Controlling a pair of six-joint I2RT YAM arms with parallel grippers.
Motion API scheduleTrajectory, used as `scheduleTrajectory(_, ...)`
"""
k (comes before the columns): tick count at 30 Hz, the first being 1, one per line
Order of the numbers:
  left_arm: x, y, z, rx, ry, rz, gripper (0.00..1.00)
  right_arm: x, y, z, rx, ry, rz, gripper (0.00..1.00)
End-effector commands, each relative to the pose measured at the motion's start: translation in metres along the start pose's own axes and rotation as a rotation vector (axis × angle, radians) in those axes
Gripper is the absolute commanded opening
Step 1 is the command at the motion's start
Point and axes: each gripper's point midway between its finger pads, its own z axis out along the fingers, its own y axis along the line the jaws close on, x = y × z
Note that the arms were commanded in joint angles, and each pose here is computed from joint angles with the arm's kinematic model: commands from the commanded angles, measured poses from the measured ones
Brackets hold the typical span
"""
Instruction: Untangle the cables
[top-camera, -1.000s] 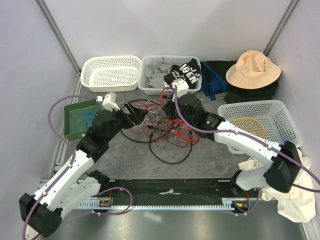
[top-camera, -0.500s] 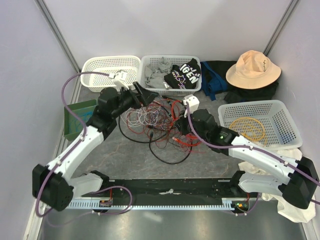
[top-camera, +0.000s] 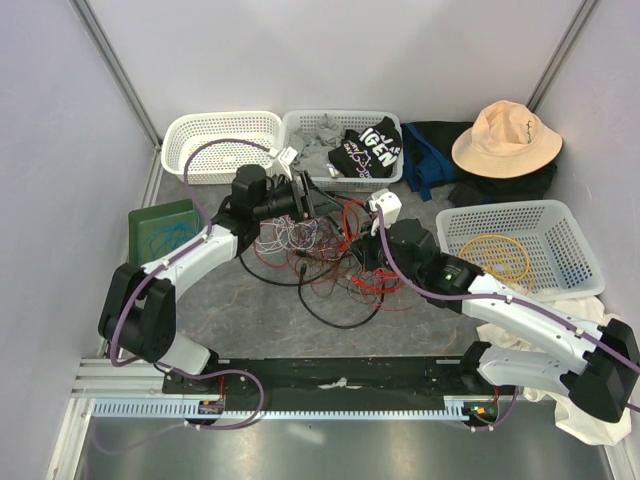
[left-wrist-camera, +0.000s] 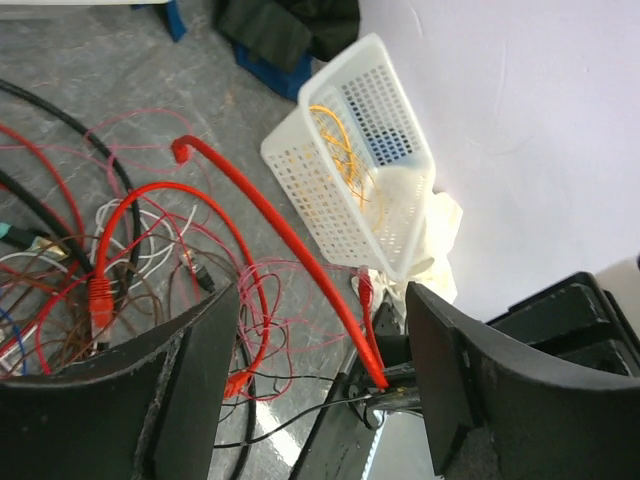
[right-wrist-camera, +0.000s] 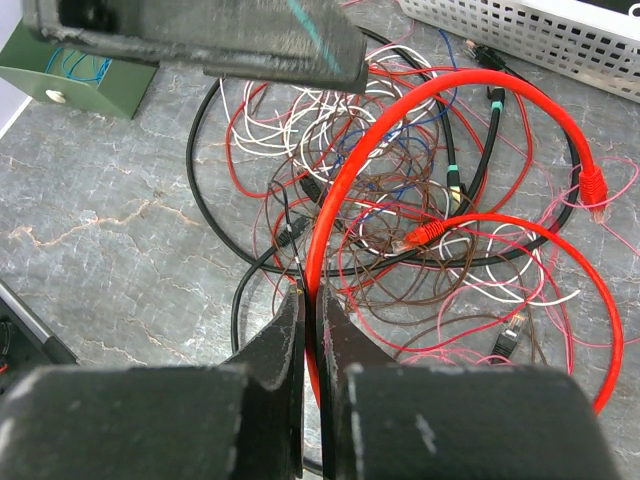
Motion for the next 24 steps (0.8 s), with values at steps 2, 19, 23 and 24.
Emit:
scheduleTrajectory(2, -0.002, -0.036, 0.0, 0.117, 0.014, 0.055, 0.69, -0.004, 0.005, 0.001, -0.026, -0.022, -0.015, 0.0)
scheduleTrajectory(19, 0.019, -0.031, 0.02, 0.126, 0.091, 0.024, 0.08, -0.003, 0.005, 0.0, -0.025, -0.024, -0.012, 0.0)
scheduleTrajectory(23, 0.002, -0.037, 0.015, 0.101, 0.049, 0.06, 0.02, -0.008, -0.001, -0.007, 0.011, -0.035, -0.001, 0.48)
scheduleTrajectory(24, -0.004, -0.034, 0.011, 0.072, 0.041, 0.054, 0.02, -0.008, -0.006, -0.009, 0.039, -0.029, 0.001, 0.57)
